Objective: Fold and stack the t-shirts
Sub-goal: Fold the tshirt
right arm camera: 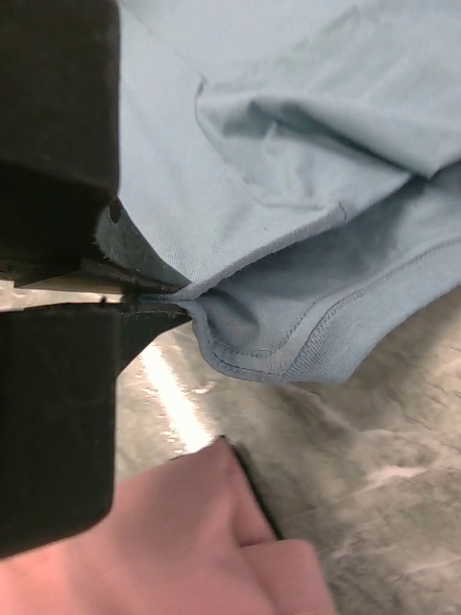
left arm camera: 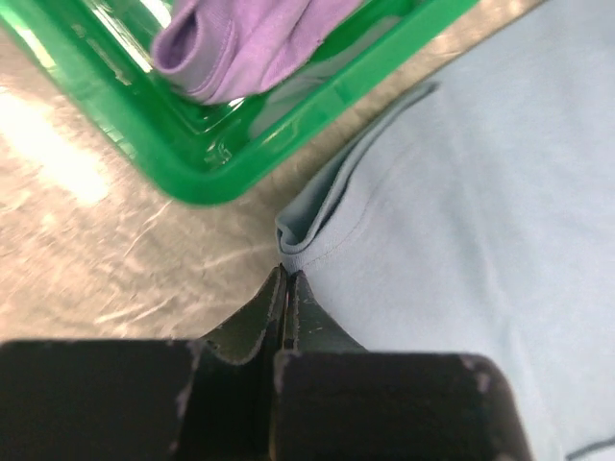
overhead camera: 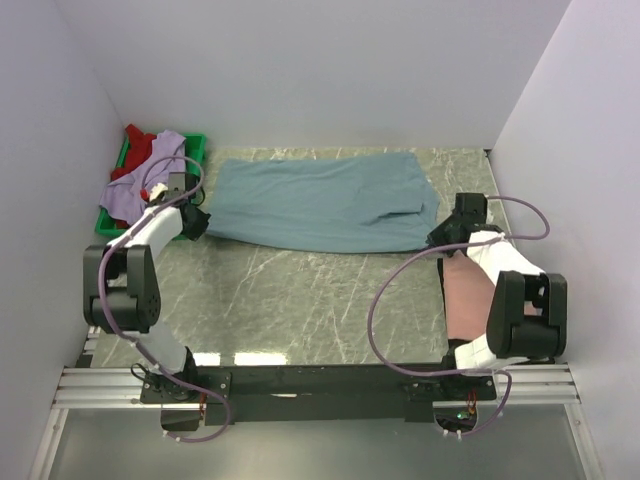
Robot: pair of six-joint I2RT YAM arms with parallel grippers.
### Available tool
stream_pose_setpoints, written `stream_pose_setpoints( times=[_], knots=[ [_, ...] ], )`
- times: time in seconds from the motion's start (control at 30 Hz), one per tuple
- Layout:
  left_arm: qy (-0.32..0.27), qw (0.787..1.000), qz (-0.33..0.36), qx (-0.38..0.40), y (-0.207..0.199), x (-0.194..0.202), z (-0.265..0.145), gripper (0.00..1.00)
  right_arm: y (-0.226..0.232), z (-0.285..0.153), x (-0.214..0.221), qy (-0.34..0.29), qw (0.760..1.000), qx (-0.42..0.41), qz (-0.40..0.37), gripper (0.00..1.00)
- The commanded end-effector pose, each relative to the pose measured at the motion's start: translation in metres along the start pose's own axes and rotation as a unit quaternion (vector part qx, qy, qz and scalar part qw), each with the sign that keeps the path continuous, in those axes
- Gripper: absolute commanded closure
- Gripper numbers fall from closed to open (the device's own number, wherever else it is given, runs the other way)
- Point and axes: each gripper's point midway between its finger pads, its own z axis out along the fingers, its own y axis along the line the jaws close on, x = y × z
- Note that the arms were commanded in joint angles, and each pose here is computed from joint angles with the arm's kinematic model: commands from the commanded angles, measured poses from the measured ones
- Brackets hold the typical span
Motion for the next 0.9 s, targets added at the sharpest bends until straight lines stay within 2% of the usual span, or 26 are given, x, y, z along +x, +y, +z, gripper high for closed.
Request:
stream_pose_setpoints(
  times=[0.0, 0.5, 0.6, 0.67, 0.7, 0.73, 0.77, 0.8, 0.87],
  knots=[
    [-0.036, 0.999, -0.002, 0.004, 0.008, -0.017, -0.028, 0.99, -0.007, -0.023, 0.002, -0.001, 1.0, -0.002, -0.007, 0.99],
    [-0.022, 0.999, -0.023, -0.01, 0.079, 0.016, -0.056, 0.99, -0.036, -0.076, 0.055, 0.027, 0.999, -0.036, 0.004, 0.97],
    [-0.01, 1.0, -0.027, -0.007, 0.083, 0.024, -0.054, 0.99, -0.038, -0.081, 0.063, 0.031, 0.998, -0.048, 0.01, 0.91],
    [-0.007, 1.0, -0.027, -0.004, 0.085, 0.026, -0.054, 0.99, -0.038, -0.083, 0.067, 0.038, 0.998, -0.054, 0.008, 0.84],
    [0.001, 1.0, -0.025, 0.0, 0.085, 0.03, -0.054, 0.96, -0.038, -0.084, 0.066, 0.037, 0.998, -0.052, 0.005, 0.79],
    [0.0, 1.0, -0.025, 0.006, 0.083, 0.029, -0.056, 0.89, -0.042, -0.084, 0.064, 0.032, 0.999, -0.041, 0.002, 0.67],
    [0.0, 1.0, -0.028, 0.009, 0.084, 0.027, -0.056, 0.82, -0.043, -0.086, 0.062, 0.026, 0.999, -0.038, 0.0, 0.61],
    [0.0, 0.999, -0.026, 0.02, 0.08, 0.025, -0.06, 0.66, -0.041, -0.089, 0.057, 0.019, 0.999, -0.038, -0.005, 0.52],
    [-0.006, 0.999, -0.028, 0.035, 0.074, 0.017, -0.067, 0.53, -0.032, -0.098, 0.044, -0.001, 0.999, -0.044, -0.013, 0.47]
  ],
)
